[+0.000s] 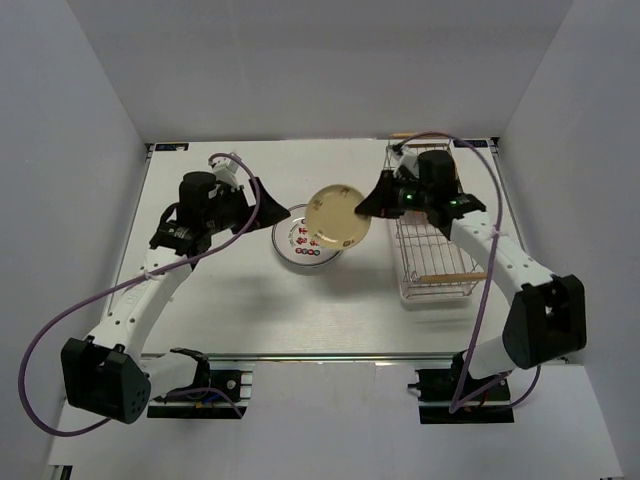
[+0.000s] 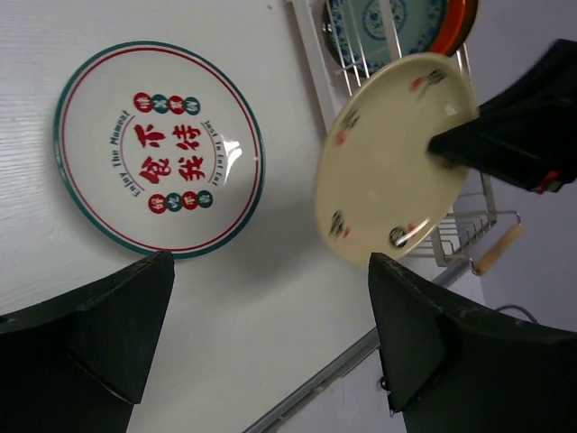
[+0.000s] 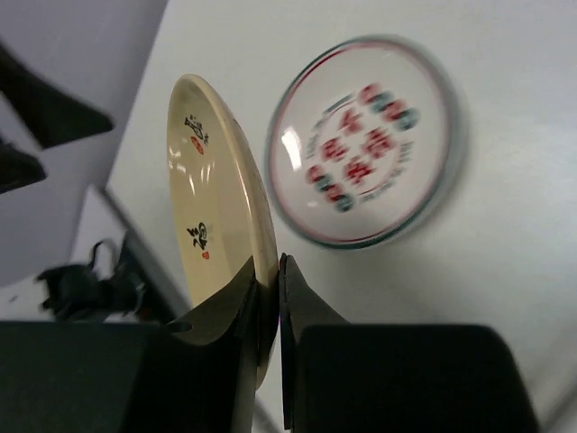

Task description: Unload the plates from the dish rack

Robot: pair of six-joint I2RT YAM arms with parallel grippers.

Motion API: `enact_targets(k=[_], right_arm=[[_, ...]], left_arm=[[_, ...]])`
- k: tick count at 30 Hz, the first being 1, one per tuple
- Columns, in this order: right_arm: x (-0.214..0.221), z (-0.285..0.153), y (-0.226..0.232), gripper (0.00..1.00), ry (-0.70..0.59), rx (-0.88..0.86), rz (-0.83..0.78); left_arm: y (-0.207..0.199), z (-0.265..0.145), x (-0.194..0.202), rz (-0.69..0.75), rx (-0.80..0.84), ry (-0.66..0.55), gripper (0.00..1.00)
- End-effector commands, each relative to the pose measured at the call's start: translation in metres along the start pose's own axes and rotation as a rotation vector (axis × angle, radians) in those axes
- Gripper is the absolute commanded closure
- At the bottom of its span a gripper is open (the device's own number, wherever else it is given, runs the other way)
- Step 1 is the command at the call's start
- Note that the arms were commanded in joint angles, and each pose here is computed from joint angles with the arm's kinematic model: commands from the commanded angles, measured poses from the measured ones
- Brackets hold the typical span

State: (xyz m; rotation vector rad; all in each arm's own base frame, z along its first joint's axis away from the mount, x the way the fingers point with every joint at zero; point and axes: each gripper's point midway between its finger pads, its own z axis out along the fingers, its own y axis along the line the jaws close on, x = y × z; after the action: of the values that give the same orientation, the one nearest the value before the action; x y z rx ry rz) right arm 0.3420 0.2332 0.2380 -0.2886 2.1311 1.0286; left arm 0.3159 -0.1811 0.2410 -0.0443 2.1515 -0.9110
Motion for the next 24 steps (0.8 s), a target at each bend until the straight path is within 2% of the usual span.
enact_targets(k=[1, 3, 6, 7, 9, 10, 11, 13, 16, 17, 18, 20, 21, 22, 23, 24], right_arm=[[0.018, 0.01, 0.072, 1.0, 0.1, -0.352, 0.035], [0.025, 0.015, 0.091, 1.0, 0.12, -0.445, 0.026], [0.03, 0.021, 0.096, 1.0, 0.138, -0.463, 0.076], [0.029, 0.021, 0.096, 1.0, 0.139, -0.463, 0.105], [0.032, 0.023, 0.097, 1.0, 0.143, -0.475, 0.118], [0.031, 0.023, 0.096, 1.0, 0.14, -0.47, 0.122], [0.032, 0.024, 0.094, 1.0, 0.143, -0.463, 0.128], [0.033, 0.027, 0.091, 1.0, 0.148, -0.452, 0.137], [0.032, 0.031, 0.091, 1.0, 0.151, -0.451, 0.144], [0.031, 0.032, 0.09, 1.0, 0.146, -0.446, 0.154], [0.031, 0.034, 0.089, 1.0, 0.148, -0.445, 0.158], [0.031, 0.036, 0.088, 0.97, 0.152, -0.438, 0.162], [0.029, 0.036, 0.089, 0.72, 0.146, -0.434, 0.15], [0.03, 0.037, 0.082, 0.57, 0.148, -0.386, 0.162], [0.027, 0.034, 0.079, 0.12, 0.13, -0.36, 0.118], [0.015, 0.035, 0.072, 0.11, 0.082, -0.289, 0.09]], left_arm=[[-0.015, 0.005, 0.01, 0.031, 0.129, 0.038, 0.02], [-0.009, 0.012, 0.018, 0.013, 0.119, 0.071, 0.02], [-0.002, 0.018, 0.027, -0.007, 0.116, 0.088, 0.13], [-0.003, 0.018, 0.029, -0.011, 0.124, 0.092, 0.24], [0.0, 0.018, 0.034, -0.018, 0.121, 0.098, 0.41], [0.001, 0.017, 0.033, -0.02, 0.111, 0.091, 0.56], [0.004, 0.017, 0.034, -0.026, 0.101, 0.088, 0.64], [0.0, 0.013, 0.032, -0.014, 0.114, 0.068, 0.7], [-0.007, 0.008, 0.031, 0.01, 0.155, 0.046, 0.88], [-0.008, 0.007, 0.031, 0.016, 0.161, 0.046, 0.97], [-0.008, 0.006, 0.031, 0.019, 0.161, 0.046, 1.0], [-0.009, 0.005, 0.03, 0.032, 0.163, 0.041, 1.0], [-0.008, 0.005, 0.029, 0.033, 0.153, 0.035, 1.0], [-0.006, 0.004, 0.027, 0.016, 0.137, 0.023, 1.0], [0.003, 0.004, 0.023, 0.003, 0.076, -0.005, 1.0], [0.008, 0.003, 0.019, -0.013, 0.038, -0.025, 1.0]])
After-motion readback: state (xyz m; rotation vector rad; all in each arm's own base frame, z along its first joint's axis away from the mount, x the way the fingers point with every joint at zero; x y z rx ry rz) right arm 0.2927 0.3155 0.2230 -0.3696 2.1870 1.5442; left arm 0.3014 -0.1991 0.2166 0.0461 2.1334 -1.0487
